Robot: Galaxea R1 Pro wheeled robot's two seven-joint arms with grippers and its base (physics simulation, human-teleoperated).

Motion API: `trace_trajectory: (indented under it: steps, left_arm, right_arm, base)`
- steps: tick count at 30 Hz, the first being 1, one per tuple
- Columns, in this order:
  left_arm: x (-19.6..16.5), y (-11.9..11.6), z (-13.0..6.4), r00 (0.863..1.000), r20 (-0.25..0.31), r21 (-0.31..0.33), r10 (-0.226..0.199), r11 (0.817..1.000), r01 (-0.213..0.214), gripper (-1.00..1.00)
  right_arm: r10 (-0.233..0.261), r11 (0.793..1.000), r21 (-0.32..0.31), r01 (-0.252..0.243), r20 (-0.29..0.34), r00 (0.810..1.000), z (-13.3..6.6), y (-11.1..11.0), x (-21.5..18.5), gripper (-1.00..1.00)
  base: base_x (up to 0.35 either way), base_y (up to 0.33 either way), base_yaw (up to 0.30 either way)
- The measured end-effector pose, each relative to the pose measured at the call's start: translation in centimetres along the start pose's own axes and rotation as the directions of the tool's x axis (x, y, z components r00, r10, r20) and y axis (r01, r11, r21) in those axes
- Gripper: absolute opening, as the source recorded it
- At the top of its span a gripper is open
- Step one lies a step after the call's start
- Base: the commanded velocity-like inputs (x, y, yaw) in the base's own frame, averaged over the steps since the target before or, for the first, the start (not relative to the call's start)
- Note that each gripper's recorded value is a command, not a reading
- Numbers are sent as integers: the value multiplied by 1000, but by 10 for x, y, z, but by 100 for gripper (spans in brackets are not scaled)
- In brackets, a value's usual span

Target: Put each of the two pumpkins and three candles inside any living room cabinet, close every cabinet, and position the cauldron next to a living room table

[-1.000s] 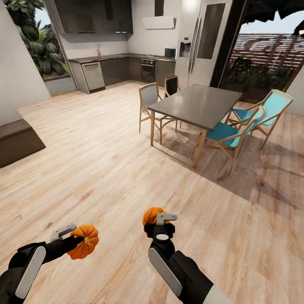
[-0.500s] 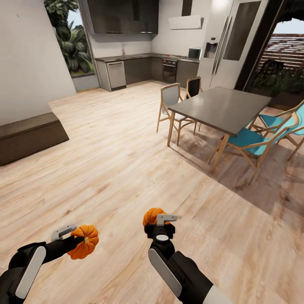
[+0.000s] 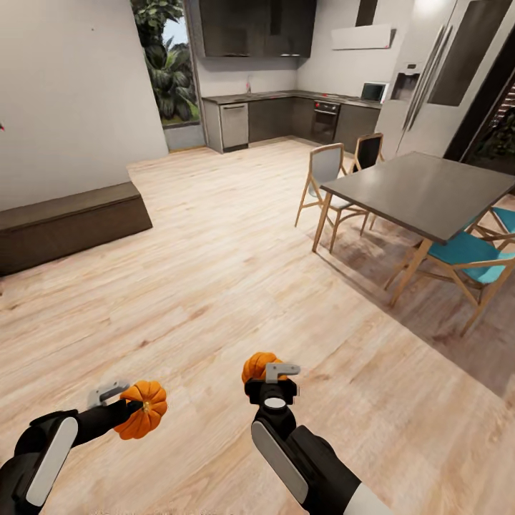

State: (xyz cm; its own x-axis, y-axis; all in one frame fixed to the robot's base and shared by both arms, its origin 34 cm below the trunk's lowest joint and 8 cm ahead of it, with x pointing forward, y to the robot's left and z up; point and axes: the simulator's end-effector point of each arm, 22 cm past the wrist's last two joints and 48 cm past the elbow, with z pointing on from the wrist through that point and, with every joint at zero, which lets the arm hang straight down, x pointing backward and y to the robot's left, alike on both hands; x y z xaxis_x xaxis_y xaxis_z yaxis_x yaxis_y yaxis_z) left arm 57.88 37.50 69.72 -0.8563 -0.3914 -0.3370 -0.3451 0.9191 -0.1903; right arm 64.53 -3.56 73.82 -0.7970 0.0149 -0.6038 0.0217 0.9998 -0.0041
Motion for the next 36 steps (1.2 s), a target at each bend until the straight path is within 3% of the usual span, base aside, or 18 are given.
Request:
trace_trajectory:
  steps: [11, 28, 36]
  left_arm:
    - [1, 0, 0, 1000, -4, -1, 0, 1000, 0, -100]
    - [1, 0, 0, 1000, -5, 1, -1, 1000, 1, -100]
    - [0, 0, 0, 1000, 0, 1, -1, 1000, 1, -100]
  right_arm:
    - [-22, 1000, -10, 22, 8, 1000, -3, 7, 2, -100]
    - [-25, 1000, -11, 25, 8, 1000, -3, 7, 2, -100]
    - [-45, 999, -23, 45, 14, 999, -5, 14, 3, -100]
  base:
    - [14, 36, 293]
    - [224, 173, 293]
    - [31, 20, 293]
